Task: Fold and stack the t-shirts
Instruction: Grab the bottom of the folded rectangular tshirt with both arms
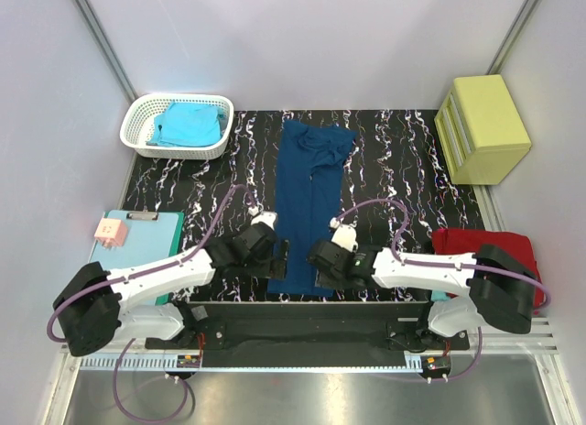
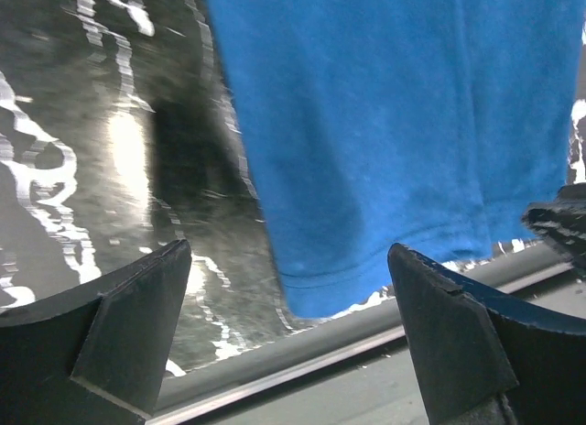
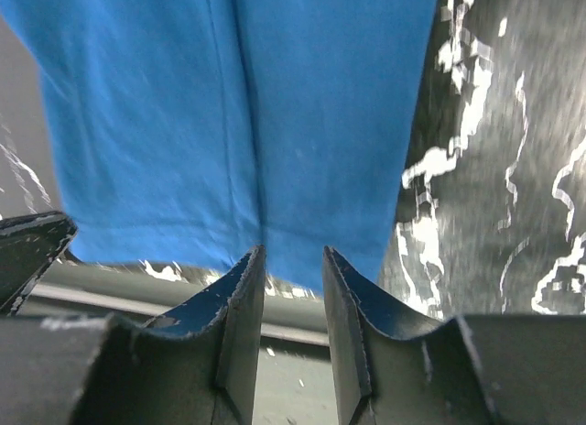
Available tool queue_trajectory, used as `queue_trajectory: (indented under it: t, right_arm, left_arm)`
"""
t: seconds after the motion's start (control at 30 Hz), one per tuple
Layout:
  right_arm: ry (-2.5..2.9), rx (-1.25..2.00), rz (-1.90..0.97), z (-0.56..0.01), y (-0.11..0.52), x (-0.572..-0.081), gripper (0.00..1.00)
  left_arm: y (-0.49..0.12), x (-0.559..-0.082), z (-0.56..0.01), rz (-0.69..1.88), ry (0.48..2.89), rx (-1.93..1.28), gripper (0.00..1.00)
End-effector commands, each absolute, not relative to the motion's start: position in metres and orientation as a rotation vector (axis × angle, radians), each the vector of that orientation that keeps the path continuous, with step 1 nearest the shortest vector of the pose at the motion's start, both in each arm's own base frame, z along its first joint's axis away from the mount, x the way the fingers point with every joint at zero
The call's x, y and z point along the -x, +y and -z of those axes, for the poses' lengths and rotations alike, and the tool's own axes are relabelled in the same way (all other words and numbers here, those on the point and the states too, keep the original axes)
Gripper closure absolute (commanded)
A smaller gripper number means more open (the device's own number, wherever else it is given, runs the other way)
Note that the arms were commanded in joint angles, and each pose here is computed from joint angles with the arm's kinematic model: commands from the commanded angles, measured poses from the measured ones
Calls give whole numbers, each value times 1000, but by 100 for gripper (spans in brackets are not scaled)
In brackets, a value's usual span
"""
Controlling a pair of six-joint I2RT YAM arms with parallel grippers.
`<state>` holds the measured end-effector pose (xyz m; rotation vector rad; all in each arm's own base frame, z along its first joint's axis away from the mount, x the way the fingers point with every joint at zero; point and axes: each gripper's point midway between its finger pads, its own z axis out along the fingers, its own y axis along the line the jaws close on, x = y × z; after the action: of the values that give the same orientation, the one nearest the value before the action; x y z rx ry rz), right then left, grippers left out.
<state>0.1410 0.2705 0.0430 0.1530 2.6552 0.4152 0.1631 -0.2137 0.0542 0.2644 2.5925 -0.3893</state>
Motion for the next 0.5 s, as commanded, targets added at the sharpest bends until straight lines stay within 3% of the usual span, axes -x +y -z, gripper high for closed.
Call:
queue_trajectory:
  t: [0.0, 0.47]
  right_arm:
    - [2651, -208, -308, -37, 258, -132, 61]
    - [2661, -291, -249, -25, 235, -122, 61]
  left_arm:
    - [-235, -160, -55, 462, 2574, -245, 7]
    - [-242, -153, -52, 476, 2568, -254, 6]
